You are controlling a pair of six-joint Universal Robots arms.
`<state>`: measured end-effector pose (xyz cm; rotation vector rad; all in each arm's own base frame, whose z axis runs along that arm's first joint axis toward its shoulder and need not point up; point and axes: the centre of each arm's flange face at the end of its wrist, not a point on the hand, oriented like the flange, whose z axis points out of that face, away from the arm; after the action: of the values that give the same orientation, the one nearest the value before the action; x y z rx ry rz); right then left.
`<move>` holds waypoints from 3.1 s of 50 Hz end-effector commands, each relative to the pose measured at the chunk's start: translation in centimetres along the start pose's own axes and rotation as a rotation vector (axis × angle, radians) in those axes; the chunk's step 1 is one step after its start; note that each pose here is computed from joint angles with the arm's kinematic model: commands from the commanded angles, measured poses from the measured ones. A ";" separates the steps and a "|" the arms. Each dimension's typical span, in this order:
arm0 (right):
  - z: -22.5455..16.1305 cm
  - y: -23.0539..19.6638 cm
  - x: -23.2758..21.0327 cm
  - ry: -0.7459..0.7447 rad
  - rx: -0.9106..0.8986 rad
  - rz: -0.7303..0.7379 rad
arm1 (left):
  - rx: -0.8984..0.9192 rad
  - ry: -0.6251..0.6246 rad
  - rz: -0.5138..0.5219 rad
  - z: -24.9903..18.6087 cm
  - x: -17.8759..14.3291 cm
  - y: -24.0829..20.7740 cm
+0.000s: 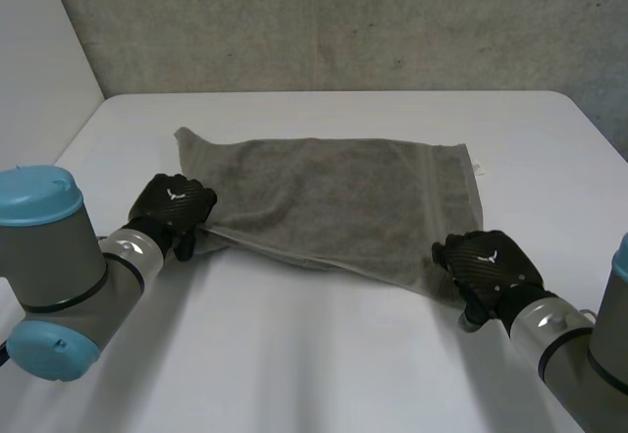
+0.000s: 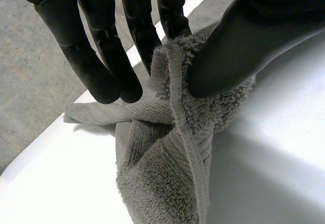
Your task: Fold the towel.
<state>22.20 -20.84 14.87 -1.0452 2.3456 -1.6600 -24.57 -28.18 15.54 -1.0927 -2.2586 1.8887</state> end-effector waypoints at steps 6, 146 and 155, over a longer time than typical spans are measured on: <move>1.5 1.1 0.3 0.029 0.038 -0.002 | 0.006 0.006 0.002 -0.1 0.4 0.1; -1.6 -7.7 8.4 0.286 0.267 -0.083 | 0.157 -0.249 0.077 -4.6 -6.2 -3.2; -4.4 -8.4 9.3 0.187 0.122 -0.039 | 0.272 -0.314 0.105 -10.7 -7.1 -8.0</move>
<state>18.20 -25.08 25.97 -0.9384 2.2084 -2.1345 -19.21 -25.53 25.84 -0.9580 -2.0655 2.4251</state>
